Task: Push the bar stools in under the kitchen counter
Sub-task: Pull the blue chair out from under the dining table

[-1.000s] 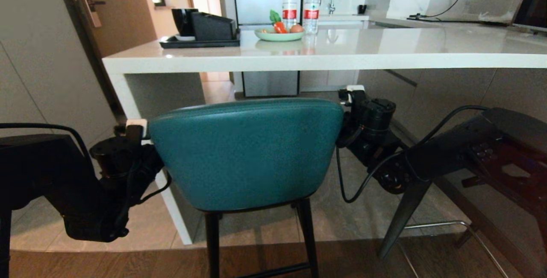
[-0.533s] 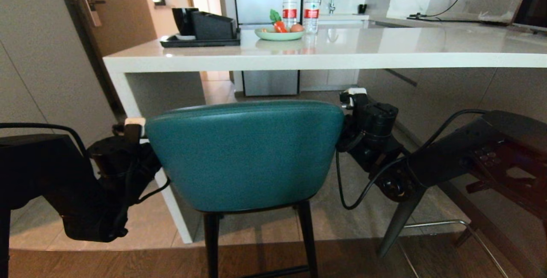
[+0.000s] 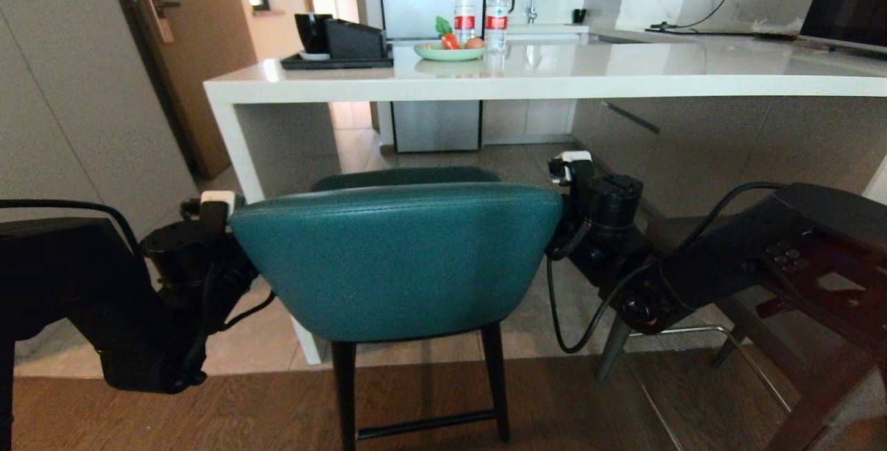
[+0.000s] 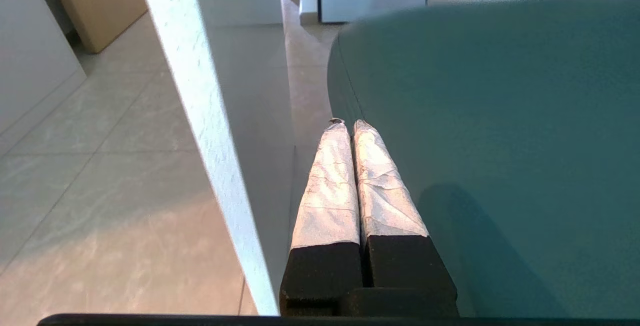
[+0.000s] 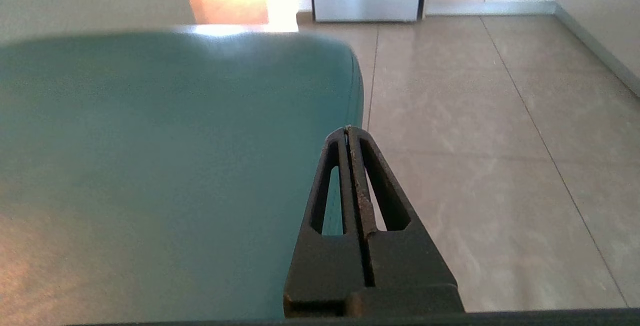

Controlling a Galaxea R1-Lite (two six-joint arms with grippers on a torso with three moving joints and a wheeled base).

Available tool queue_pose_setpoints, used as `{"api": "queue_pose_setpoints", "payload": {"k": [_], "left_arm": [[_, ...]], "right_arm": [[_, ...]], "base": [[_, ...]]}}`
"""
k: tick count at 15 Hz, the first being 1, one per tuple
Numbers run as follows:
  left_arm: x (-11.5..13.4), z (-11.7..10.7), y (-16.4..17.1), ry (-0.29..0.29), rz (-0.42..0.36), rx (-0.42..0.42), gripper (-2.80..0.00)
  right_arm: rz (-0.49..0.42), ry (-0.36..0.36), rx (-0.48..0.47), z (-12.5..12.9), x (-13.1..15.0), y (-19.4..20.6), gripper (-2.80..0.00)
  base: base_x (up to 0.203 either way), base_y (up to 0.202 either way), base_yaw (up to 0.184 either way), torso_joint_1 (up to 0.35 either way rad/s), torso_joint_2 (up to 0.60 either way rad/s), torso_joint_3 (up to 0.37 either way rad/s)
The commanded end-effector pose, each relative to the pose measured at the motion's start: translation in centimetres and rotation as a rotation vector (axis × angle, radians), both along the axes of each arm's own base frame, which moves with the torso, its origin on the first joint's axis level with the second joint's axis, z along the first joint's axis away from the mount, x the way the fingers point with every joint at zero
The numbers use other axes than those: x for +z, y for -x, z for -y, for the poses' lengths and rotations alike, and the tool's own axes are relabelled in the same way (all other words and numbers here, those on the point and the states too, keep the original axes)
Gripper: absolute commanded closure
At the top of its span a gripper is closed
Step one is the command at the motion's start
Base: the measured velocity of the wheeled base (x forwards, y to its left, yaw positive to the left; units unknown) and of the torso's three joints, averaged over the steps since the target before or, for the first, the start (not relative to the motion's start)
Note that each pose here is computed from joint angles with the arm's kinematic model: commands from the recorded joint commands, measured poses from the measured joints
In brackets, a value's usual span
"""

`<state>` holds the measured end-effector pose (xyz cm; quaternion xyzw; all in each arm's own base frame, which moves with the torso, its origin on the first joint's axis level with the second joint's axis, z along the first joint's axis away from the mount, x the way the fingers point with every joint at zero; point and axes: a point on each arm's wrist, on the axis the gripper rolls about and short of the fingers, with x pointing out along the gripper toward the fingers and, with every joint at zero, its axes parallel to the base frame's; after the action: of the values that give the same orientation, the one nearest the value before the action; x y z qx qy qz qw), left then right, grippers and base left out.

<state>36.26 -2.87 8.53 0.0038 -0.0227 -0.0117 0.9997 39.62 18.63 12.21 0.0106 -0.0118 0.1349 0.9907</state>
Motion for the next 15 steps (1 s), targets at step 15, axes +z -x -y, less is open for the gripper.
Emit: {"api": "queue_pose_setpoints", "payload": {"k": [15], "left_arm": [[1.2, 0.4, -1.5, 0.000, 0.021, -0.006, 0.00]], "right_arm": [[0.003, -0.004, -0.097, 2.9, 0.0, -2.8, 0.00]], "base": [[-0.009, 0.000, 0.000, 0.000, 0.00, 0.000]]}}
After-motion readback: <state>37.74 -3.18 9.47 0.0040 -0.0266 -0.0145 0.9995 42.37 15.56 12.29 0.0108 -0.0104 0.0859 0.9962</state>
